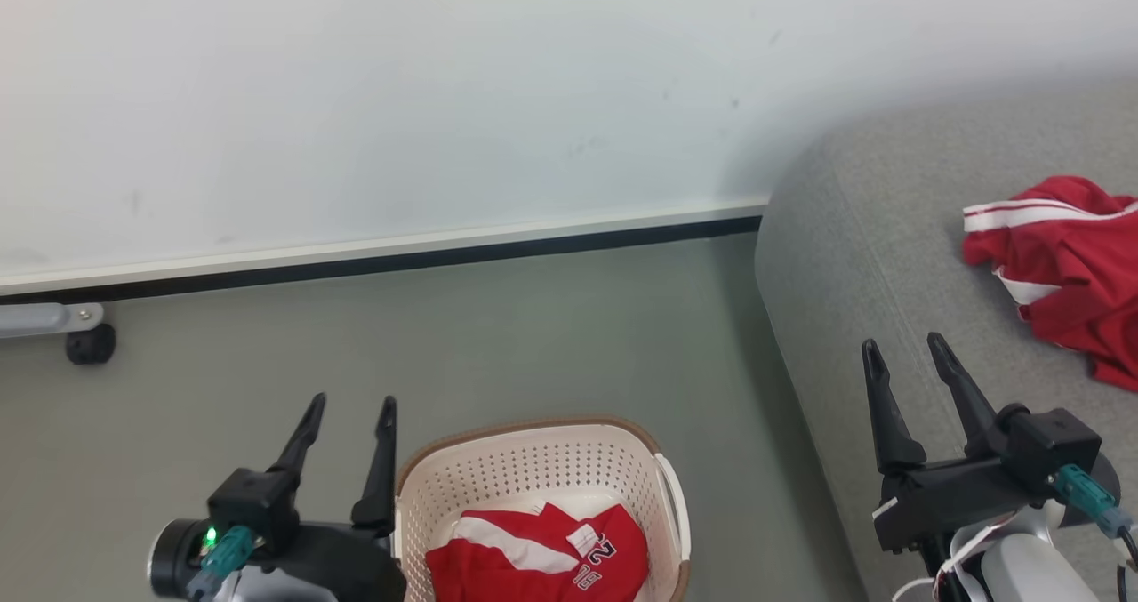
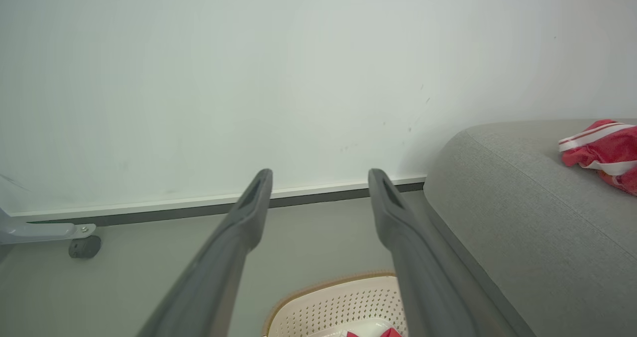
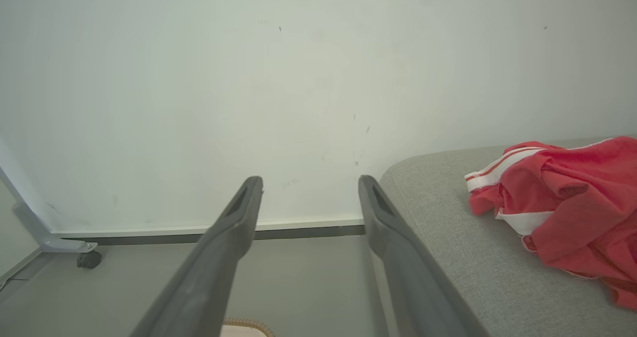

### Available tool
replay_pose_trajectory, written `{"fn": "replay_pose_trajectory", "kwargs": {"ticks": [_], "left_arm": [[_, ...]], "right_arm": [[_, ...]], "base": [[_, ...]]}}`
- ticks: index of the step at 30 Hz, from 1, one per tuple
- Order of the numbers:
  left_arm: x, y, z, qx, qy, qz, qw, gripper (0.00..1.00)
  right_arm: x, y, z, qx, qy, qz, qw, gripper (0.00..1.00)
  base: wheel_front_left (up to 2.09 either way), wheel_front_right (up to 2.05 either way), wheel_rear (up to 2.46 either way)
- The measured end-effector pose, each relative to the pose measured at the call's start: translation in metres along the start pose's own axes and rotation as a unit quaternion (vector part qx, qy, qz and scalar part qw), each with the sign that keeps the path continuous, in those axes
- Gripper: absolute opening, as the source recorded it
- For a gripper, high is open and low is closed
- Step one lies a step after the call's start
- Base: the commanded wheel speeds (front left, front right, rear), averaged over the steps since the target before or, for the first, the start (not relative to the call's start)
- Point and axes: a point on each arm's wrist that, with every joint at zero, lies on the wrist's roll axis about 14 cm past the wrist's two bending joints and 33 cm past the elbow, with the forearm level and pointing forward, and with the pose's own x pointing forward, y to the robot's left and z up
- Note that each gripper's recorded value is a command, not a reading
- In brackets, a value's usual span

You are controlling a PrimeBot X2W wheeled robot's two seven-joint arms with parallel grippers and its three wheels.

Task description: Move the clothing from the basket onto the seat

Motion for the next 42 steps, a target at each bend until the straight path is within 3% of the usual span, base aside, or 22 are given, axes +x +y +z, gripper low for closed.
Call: {"fn": "replay_pose_trajectory", "kwargs": {"ticks": [20, 42], "left_arm": [[-0.027, 0.042, 0.016, -0.008, -0.032, 0.071, 0.997, 1.0], [-0.028, 0.041, 0.019, -0.012, -0.039, 0.085, 0.996, 1.0]], "right_arm": [[-0.014, 0.012, 0.011, -0.005, 0.007, 0.004, 1.0, 1.0], [-0.013, 0.011, 0.02, -0.01, 0.021, 0.002, 1.0, 1.0]], "base": [[0.0, 0.0, 0.0], [0.0, 0.0, 0.0]]}}
